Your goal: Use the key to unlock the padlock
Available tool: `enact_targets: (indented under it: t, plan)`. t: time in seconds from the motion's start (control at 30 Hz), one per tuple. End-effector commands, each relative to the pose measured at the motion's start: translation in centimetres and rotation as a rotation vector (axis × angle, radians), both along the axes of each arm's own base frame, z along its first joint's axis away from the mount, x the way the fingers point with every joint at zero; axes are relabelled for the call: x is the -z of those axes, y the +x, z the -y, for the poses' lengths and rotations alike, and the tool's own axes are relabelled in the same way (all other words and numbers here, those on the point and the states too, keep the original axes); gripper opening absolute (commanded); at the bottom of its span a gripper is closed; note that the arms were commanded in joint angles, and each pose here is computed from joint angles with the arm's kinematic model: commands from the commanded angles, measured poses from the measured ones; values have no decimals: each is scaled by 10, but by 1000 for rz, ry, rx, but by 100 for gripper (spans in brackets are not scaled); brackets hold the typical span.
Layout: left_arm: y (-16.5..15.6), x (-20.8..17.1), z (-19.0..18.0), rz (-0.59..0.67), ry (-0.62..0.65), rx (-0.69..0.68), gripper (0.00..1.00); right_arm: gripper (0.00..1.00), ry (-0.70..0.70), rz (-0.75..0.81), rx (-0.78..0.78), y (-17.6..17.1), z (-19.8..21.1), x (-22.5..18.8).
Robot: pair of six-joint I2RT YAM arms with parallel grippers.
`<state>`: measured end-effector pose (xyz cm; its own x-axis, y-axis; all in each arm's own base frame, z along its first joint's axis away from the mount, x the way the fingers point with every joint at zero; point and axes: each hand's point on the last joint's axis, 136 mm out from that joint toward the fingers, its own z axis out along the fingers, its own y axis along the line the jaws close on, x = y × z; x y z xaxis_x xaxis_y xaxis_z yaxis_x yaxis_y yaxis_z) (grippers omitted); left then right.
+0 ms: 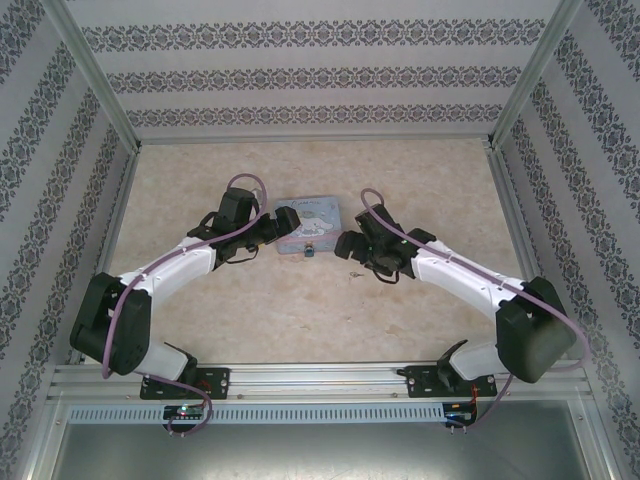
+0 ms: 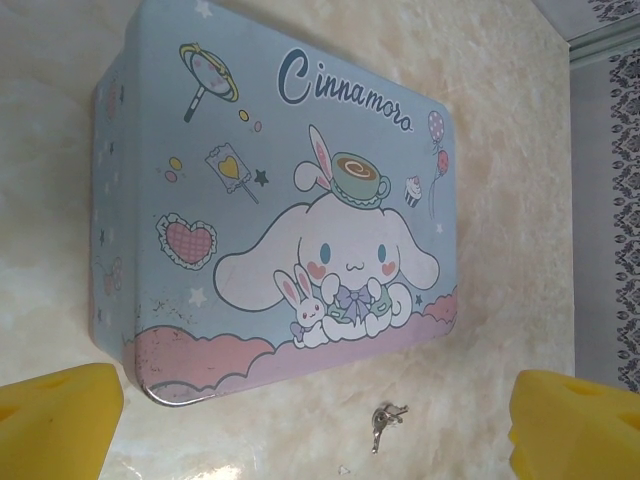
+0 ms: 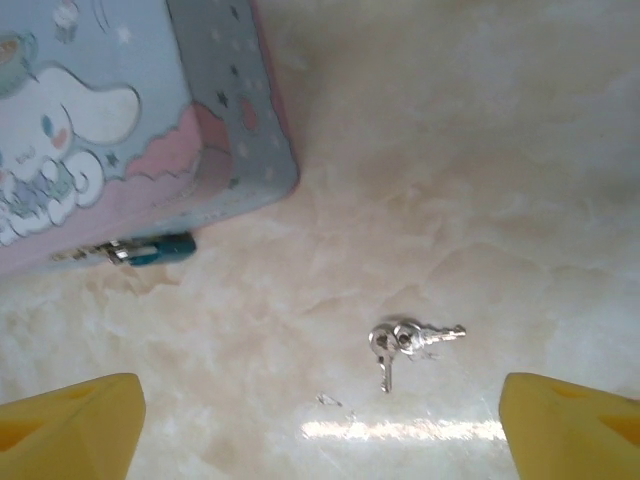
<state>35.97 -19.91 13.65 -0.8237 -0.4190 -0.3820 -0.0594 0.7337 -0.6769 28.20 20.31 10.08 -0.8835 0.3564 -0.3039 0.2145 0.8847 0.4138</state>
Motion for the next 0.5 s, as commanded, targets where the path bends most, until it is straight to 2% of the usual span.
enact_targets:
  t: [0.0,0.23,0.47]
  plan:
    - [8,-14,13,46,-36,28,100,82,17,-135,28,-14,-6,11]
    - [10,-16,14,48,-46,23,100,70,68,-285,167,-23,-16,44]
    - [9,-14,14,46,-59,15,100,65,30,-308,204,-18,-19,52]
